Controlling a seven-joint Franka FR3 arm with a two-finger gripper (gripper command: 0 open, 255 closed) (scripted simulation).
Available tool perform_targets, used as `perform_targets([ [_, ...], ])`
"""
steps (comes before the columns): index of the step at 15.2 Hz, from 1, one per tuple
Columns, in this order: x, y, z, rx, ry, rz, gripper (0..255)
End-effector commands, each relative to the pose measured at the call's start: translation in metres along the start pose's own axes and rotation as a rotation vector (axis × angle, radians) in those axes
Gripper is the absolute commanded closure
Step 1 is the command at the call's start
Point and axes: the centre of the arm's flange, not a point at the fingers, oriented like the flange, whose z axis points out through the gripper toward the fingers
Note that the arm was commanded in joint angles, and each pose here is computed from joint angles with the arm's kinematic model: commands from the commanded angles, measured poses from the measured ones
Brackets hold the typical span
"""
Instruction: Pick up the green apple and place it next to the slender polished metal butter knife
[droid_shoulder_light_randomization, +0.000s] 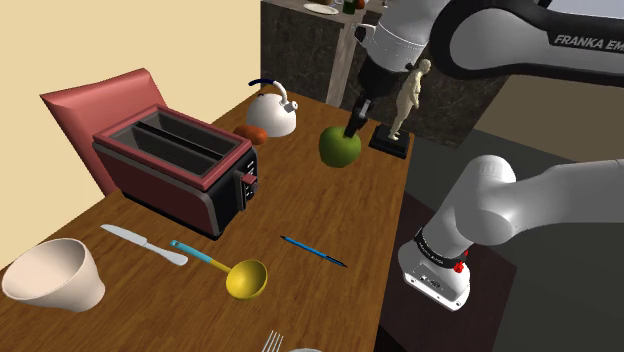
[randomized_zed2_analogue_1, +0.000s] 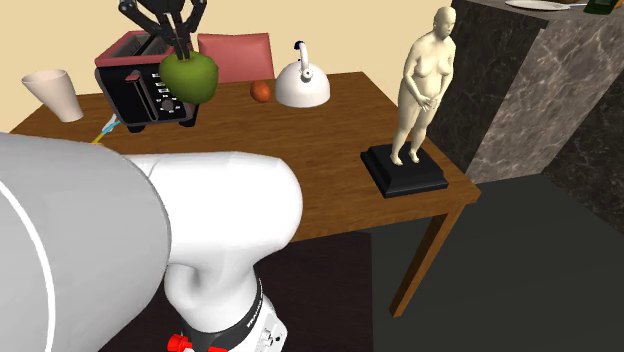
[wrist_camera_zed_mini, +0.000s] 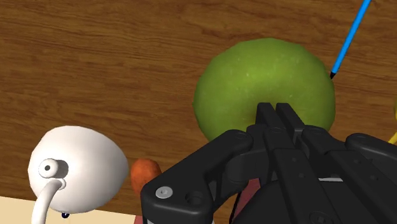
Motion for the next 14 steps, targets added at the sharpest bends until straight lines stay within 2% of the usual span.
perform_targets([
  [1,0.013,-0.022,-0.001,0.001,0.001,0.001,255],
  [14,0.102,-0.169,0.008,0.001,0.001,0.001,255],
])
